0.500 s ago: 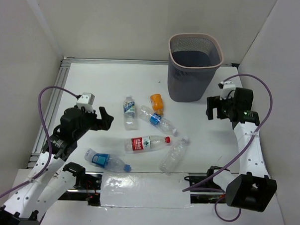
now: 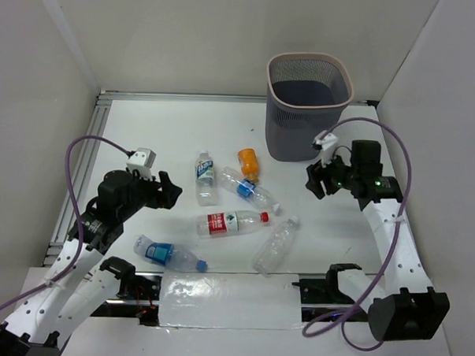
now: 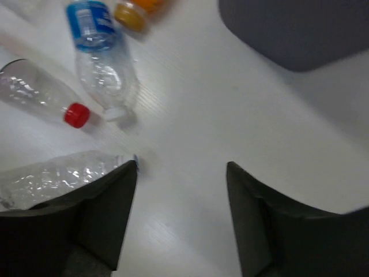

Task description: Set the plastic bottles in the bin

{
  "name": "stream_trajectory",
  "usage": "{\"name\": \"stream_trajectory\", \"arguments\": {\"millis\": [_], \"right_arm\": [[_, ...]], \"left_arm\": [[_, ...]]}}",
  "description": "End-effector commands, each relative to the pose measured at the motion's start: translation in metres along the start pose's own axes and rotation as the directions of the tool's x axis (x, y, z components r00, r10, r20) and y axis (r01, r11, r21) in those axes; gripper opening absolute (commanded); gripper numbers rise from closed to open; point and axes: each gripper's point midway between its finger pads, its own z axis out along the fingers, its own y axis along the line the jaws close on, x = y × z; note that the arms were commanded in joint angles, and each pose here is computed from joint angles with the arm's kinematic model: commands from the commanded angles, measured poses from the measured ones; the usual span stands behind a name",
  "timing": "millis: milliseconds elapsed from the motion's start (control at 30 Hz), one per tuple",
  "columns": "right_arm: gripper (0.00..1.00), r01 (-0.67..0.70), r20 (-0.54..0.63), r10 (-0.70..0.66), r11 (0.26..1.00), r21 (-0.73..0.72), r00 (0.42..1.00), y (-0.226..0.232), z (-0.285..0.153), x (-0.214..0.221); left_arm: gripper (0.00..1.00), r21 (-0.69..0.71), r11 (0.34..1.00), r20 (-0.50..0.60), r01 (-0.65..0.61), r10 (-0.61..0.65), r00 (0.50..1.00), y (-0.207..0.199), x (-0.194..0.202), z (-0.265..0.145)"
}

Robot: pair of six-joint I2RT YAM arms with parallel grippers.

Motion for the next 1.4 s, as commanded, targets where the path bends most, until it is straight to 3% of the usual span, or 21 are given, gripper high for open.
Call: {"name": "stream_trajectory", "arguments": {"millis": [0, 33, 67, 100, 167, 200, 233, 300, 333, 367, 600, 1033, 1200, 1333, 1367], "right_arm": [[0.66, 0.103, 0.028, -0.101, 0.993, -0.06, 0.994, 0.029, 0.009, -0.013], [0.61, 0.114, 0.017, -0.113, 0.991, -0.063, 0.993, 0.031, 0.015, -0.013], [0.49, 0.128, 0.006, -0.128, 0.988, -0.085, 0.992, 0.04, 0.019, -0.013], [0.47, 0.134, -0.001, -0.134, 0.989, -0.065, 0.991, 0.036, 0.026, -0.017], [0.45, 0.172, 0.002, -0.173, 0.982, -0.082, 0.985, 0.046, 0.035, -0.024], [0.51, 0.173, -0.001, -0.174, 0.982, -0.077, 0.985, 0.046, 0.043, -0.026], [0.61, 0.186, 0.009, -0.186, 0.979, -0.087, 0.982, 0.049, 0.047, -0.031], [0.85, 0.217, 0.007, -0.218, 0.966, -0.14, 0.976, 0.066, 0.061, -0.033], [0.91, 0.233, 0.024, -0.232, 0.961, -0.149, 0.972, 0.071, 0.067, -0.037], [0.97, 0.263, 0.034, -0.261, 0.95, -0.168, 0.965, 0.083, 0.072, -0.041], [1.0, 0.38, 0.056, -0.376, 0.911, -0.162, 0.925, 0.125, 0.115, -0.049], [0.98, 0.253, -0.127, -0.298, 0.924, -0.288, 0.946, 0.144, 0.18, 0.012], [0.85, 0.218, -0.146, -0.276, 0.921, -0.324, 0.95, 0.152, 0.196, 0.024], [0.65, 0.176, -0.175, -0.258, 0.907, -0.382, 0.95, 0.158, 0.198, 0.044], [0.57, 0.177, -0.167, -0.265, 0.894, -0.411, 0.95, 0.16, 0.197, 0.045]], "left_arm": [[0.8, 0.078, 0.996, 0.03, -0.048, 0.046, 0.998, -0.017, -0.015, -0.001], [0.71, 0.078, 0.996, 0.03, -0.048, 0.046, 0.998, -0.017, -0.015, -0.001], [0.57, 0.089, 0.994, 0.018, -0.056, 0.055, 0.998, -0.019, -0.012, 0.001], [0.33, 0.086, 0.995, 0.009, -0.055, 0.054, 0.998, -0.018, -0.011, 0.003], [0.21, 0.103, 0.993, 0.004, -0.058, 0.058, 0.998, -0.022, -0.009, 0.002], [0.22, 0.1, 0.993, -0.007, -0.056, 0.057, 0.998, -0.021, -0.007, 0.005], [0.33, 0.106, 0.993, -0.02, -0.054, 0.057, 0.998, -0.022, -0.005, 0.006], [0.7, 0.099, 0.994, -0.047, -0.041, 0.046, 0.998, -0.02, 0.001, 0.011], [0.92, 0.095, 0.995, -0.06, -0.03, 0.036, 0.998, -0.019, 0.003, 0.014], [0.98, 0.082, 0.996, -0.07, -0.029, 0.034, 0.997, -0.017, 0.005, 0.016], [1.0, 0.069, 0.998, -0.14, -0.014, 0.023, 0.99, -0.016, 0.016, 0.025], [1.0, 0.055, 0.998, -0.172, 0.005, 0.005, 0.985, -0.015, 0.023, 0.03], [1.0, 0.039, 0.999, -0.178, 0.021, -0.013, 0.984, -0.015, 0.025, 0.034], [1.0, 0.053, 0.998, -0.162, 0.025, -0.016, 0.987, -0.019, 0.021, 0.036], [1.0, 0.044, 0.999, -0.156, 0.032, -0.025, 0.987, -0.018, 0.02, 0.038]]}}
